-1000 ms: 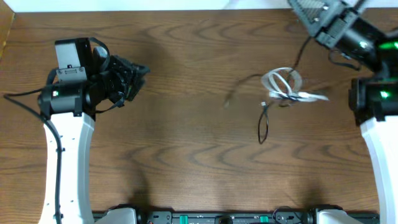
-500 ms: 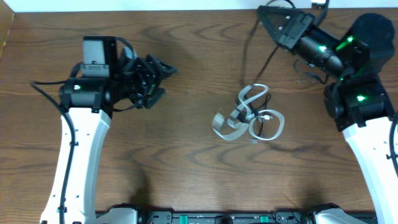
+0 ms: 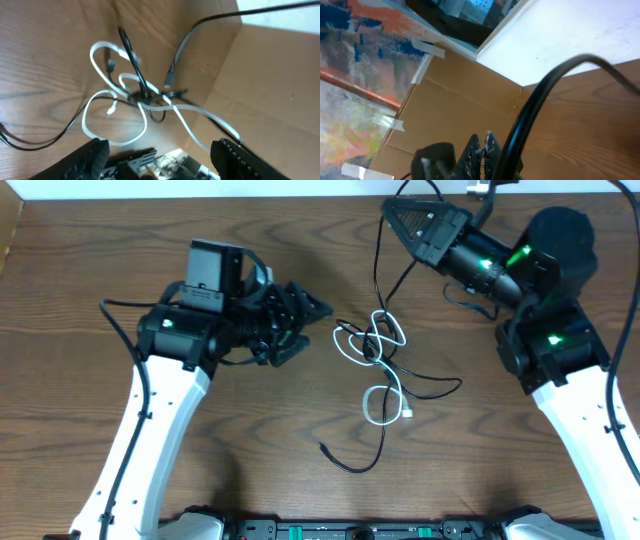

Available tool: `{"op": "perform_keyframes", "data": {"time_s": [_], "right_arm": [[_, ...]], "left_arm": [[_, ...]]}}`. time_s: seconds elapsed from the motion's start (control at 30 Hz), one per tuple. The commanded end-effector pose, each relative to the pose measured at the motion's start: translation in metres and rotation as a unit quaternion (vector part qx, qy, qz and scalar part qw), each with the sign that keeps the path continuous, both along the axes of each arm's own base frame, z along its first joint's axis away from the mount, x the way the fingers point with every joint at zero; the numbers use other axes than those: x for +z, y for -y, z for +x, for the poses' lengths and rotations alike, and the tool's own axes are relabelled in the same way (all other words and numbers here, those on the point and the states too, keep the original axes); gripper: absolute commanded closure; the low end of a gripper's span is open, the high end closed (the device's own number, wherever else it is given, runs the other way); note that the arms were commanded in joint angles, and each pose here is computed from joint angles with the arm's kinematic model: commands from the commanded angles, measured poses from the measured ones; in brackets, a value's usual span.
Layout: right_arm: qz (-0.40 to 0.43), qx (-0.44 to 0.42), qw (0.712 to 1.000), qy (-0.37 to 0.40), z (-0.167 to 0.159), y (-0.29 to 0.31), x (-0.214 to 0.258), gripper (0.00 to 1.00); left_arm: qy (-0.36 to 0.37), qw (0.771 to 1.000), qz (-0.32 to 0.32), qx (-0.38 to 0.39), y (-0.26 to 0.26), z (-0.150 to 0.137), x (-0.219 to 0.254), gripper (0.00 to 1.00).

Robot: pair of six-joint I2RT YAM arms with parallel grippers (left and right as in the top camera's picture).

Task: Untangle cables
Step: 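Reach both grippers back to the remaining white and black cables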

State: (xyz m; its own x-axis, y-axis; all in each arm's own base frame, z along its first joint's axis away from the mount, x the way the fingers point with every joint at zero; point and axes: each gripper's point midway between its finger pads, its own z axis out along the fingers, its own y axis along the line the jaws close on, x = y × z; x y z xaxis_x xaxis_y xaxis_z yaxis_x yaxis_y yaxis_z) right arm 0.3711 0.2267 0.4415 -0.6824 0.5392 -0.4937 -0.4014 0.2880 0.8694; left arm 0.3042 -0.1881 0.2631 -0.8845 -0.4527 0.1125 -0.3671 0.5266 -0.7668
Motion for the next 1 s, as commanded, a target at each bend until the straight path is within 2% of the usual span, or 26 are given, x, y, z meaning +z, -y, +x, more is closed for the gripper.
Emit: {"op": "perform_keyframes", "data": {"time_s": [0.0, 0.2, 0.33, 0.57, 0.63, 0.77, 0.97], "right_arm": [[0.006, -0.007, 1.0, -0.014, 0.005, -0.005, -0.005, 0.99], [0.017, -0.023, 0.999, -0.03, 0.01, -0.005, -0.006, 0.99], [0.012, 0.002, 1.0, -0.025, 0.001, -0.016, -0.006, 0.99], [0.007, 0.049, 0.999, -0.018, -0.014, -0.03, -0.006, 0.99], [0.007, 0.055, 0.998, -0.018, -0.017, -0.033, -0.006, 0.99], [0.006, 0.059, 0.998, -0.019, -0.019, -0.035, -0.006, 0.99], [0.007, 0.069, 0.997, -0.025, -0.021, -0.037, -0.007, 0.99]], "left_arm": [[0.029, 0.999, 0.02, -0.025, 0.009, -0.004, 0.002, 0.29], [0.042, 0.997, 0.025, -0.054, 0.026, -0.012, 0.002, 0.29], [0.059, 0.996, 0.063, -0.03, 0.019, -0.002, -0.004, 0.31], [0.068, 0.994, 0.079, -0.017, 0.014, 0.003, -0.006, 0.31], [0.072, 0.994, 0.081, -0.023, 0.014, 0.002, -0.006, 0.36], [0.097, 0.989, 0.083, -0.075, 0.018, -0.005, -0.005, 0.36], [0.184, 0.962, 0.067, -0.192, 0.033, -0.018, 0.004, 0.36]]}}
